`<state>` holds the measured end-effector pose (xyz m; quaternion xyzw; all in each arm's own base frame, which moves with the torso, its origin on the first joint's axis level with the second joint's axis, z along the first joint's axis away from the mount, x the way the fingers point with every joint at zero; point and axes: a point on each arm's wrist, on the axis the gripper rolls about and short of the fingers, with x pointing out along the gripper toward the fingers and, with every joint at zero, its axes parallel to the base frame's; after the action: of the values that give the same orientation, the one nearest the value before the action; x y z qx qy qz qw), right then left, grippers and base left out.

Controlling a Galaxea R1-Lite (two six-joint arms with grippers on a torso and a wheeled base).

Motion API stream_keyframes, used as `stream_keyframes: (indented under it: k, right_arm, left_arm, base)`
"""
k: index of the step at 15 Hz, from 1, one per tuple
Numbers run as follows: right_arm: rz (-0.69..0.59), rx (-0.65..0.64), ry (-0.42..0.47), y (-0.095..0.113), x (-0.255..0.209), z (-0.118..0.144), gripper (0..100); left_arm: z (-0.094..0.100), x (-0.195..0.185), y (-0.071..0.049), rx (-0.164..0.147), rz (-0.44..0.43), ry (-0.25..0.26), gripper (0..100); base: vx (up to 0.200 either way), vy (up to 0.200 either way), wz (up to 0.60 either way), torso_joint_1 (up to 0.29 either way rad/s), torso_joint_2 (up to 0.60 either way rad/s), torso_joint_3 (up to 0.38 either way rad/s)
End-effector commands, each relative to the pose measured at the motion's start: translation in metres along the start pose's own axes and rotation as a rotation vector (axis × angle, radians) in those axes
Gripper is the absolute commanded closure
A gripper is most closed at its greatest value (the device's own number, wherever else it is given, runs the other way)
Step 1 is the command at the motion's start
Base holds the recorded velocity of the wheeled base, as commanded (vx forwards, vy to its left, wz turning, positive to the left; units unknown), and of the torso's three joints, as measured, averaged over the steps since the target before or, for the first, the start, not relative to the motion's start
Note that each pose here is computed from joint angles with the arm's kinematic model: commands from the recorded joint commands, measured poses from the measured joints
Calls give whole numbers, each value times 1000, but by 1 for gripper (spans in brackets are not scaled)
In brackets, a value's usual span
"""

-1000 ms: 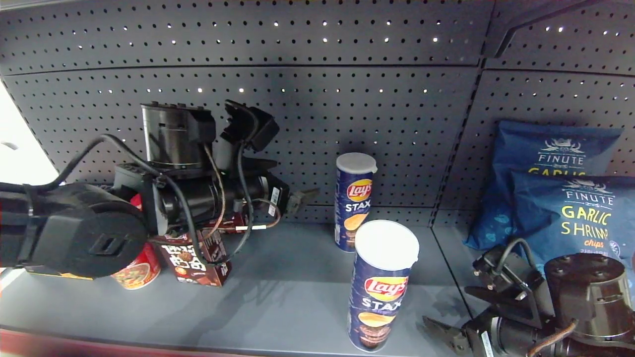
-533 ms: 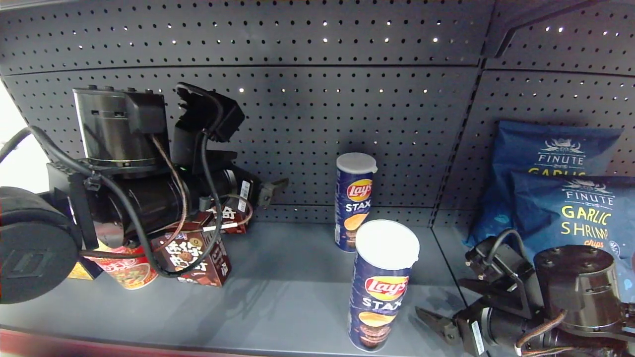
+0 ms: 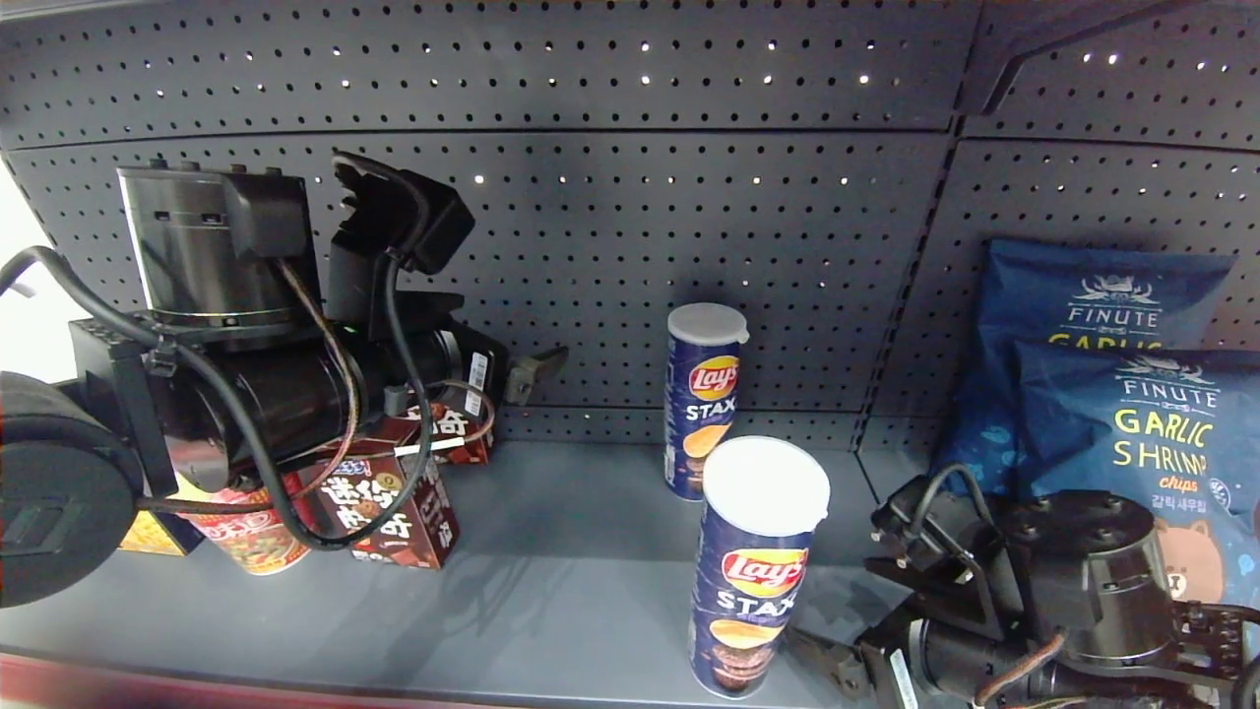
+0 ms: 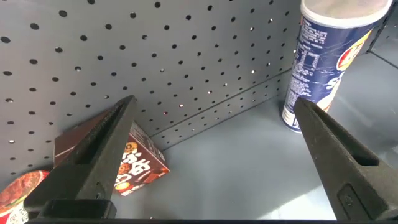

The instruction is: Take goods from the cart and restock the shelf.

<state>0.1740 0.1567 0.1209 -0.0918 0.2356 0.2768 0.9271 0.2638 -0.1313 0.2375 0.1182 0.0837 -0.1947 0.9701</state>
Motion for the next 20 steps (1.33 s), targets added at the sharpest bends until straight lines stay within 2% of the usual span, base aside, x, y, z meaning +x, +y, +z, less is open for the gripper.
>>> stream_keyframes:
  k: [1,16,17,20]
  right_arm:
    - [1,-3,11,2,9,2,0]
    - [1,3,-2,2,11,3,0]
    - [-6,14,-34,-1,4,8,0]
    - [-73,67,-197,-17,-33,32,0]
  left_arm:
    - [0,0,1,-1,2,1,0]
    - [-3,4,-1,1,-4,8,0]
    - [-3,3,-1,3,-5,8,0]
    - [7,-27,-3,3,-16,-51,0]
  base:
    - [0,0,0,0,0,0]
    - [0,0,0,0,0,0]
    - [0,0,0,0,0,0]
    - [0,0,0,0,0,0]
